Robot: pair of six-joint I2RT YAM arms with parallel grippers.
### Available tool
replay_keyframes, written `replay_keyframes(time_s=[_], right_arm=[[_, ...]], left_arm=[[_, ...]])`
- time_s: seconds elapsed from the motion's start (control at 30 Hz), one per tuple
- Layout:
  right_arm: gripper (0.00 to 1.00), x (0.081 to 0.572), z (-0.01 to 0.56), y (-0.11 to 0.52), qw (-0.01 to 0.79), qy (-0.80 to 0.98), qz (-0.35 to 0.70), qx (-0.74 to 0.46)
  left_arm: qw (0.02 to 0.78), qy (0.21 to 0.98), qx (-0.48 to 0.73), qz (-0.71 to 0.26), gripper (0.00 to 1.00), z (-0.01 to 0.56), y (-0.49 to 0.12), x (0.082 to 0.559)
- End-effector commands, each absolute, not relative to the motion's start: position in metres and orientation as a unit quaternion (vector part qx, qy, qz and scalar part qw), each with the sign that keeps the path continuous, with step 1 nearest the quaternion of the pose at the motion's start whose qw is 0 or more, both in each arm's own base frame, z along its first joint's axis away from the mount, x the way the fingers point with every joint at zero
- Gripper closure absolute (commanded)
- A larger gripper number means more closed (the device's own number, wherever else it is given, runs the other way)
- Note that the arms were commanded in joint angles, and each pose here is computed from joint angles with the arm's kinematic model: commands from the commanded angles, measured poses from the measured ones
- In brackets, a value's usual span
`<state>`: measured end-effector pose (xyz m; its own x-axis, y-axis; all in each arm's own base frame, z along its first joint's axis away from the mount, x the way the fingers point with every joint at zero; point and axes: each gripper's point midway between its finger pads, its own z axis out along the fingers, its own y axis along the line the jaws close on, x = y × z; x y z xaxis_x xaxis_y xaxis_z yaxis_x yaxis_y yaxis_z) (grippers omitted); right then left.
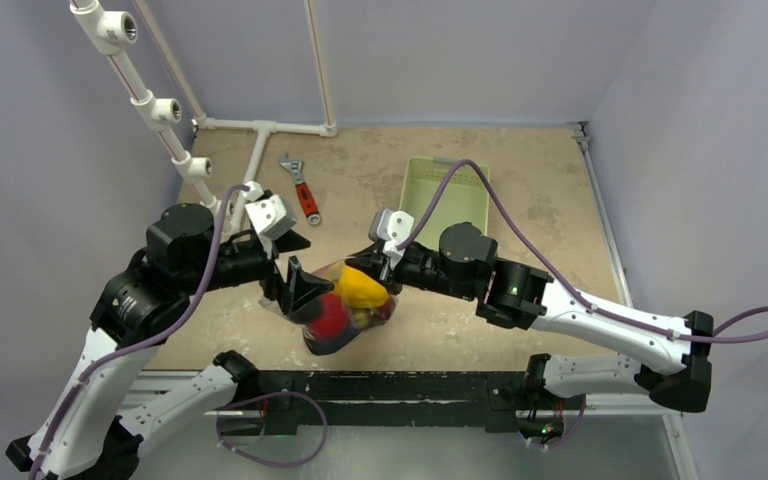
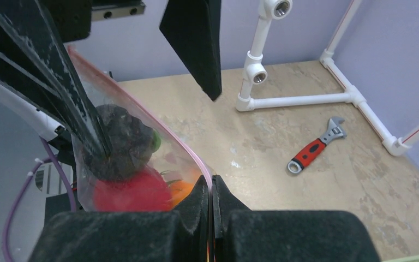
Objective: Place the food in the zip-top bag and seal the zipper
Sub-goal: Place the zipper food storage bag at the center of the board.
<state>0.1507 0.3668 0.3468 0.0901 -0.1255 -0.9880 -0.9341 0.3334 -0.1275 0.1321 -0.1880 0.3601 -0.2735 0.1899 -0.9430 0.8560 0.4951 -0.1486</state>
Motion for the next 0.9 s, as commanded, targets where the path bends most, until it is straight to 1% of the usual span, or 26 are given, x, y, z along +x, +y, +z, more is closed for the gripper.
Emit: replay_keyframes(time_s=[0.0, 0.2, 0.6, 0.8, 0.83, 0.87], right_arm=[[1.00, 0.146, 0.395, 0.369, 0.617, 0.531, 0.375, -0.444], [1.00, 0.149, 0.399, 0.369, 0.623, 0.532, 0.370, -0.439], [1.00, 0.150, 0.409, 0.368, 0.625, 0.532, 0.365, -0.440], [1.00, 0.147, 0.411, 0.369, 0.626, 0.523, 0.373, -0.442], [1.00, 0.146, 0.412, 0.369, 0.627, 0.521, 0.374, -0.442], [1.00, 0.146, 0.412, 0.369, 0.627, 0.521, 0.375, -0.442]], left_arm=[[0.460, 0.687, 0.408, -0.387, 0.10, 0.362, -0.205, 0.122], [0.414, 0.706, 0.417, -0.396, 0.12, 0.338, -0.213, 0.124], [0.385, 0.732, 0.409, -0.385, 0.20, 0.312, -0.221, 0.140], [0.374, 0.734, 0.412, -0.390, 0.38, 0.309, -0.226, 0.142], [0.372, 0.735, 0.412, -0.390, 0.44, 0.307, -0.226, 0.143], [0.370, 0.736, 0.412, -0.390, 0.52, 0.307, -0.227, 0.143]])
